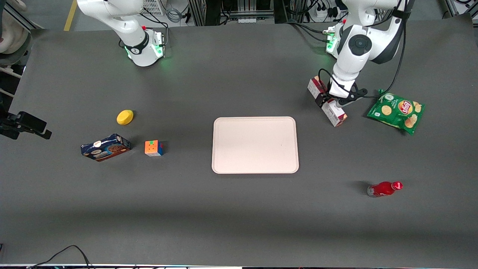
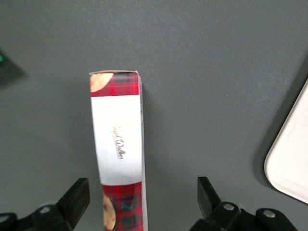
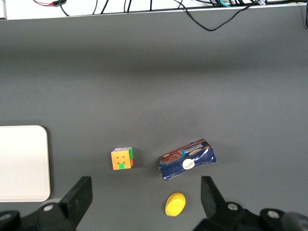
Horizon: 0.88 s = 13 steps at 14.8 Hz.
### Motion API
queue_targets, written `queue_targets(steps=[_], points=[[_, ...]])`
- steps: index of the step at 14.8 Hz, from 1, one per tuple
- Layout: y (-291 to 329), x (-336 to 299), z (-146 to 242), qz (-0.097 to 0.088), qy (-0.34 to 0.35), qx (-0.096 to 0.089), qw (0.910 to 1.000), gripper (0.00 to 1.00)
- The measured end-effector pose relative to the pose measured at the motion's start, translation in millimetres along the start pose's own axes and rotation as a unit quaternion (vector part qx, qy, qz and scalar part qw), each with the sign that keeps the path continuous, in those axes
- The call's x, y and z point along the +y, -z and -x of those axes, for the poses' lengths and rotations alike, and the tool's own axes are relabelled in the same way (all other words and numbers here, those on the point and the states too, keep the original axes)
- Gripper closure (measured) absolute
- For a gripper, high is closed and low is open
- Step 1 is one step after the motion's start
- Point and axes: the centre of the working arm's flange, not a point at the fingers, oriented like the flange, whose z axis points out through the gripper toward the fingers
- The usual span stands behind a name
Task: Place red cookie box on tray
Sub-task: 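Lower the left gripper and close it on the cookie box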
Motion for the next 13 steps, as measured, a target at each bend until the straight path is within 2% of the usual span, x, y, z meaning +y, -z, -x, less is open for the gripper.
queue_targets(steps=[5, 6, 10, 11, 13], points=[[-24.9, -0.8, 3.4, 0.004, 0.001, -0.01, 0.9999, 0.01], [-27.3, -0.8, 3.7, 0.006, 0.001, -0.009, 0.9999, 0.07], [-37.3, -2.0, 5.4, 0.007, 0.002, -0.014, 0.9999, 0.14], [-38.2, -2.4, 5.4, 0.007, 0.003, -0.014, 0.9999, 0.22], [-38.4, -2.8, 5.0, 0.007, 0.003, -0.015, 0.9999, 0.48]])
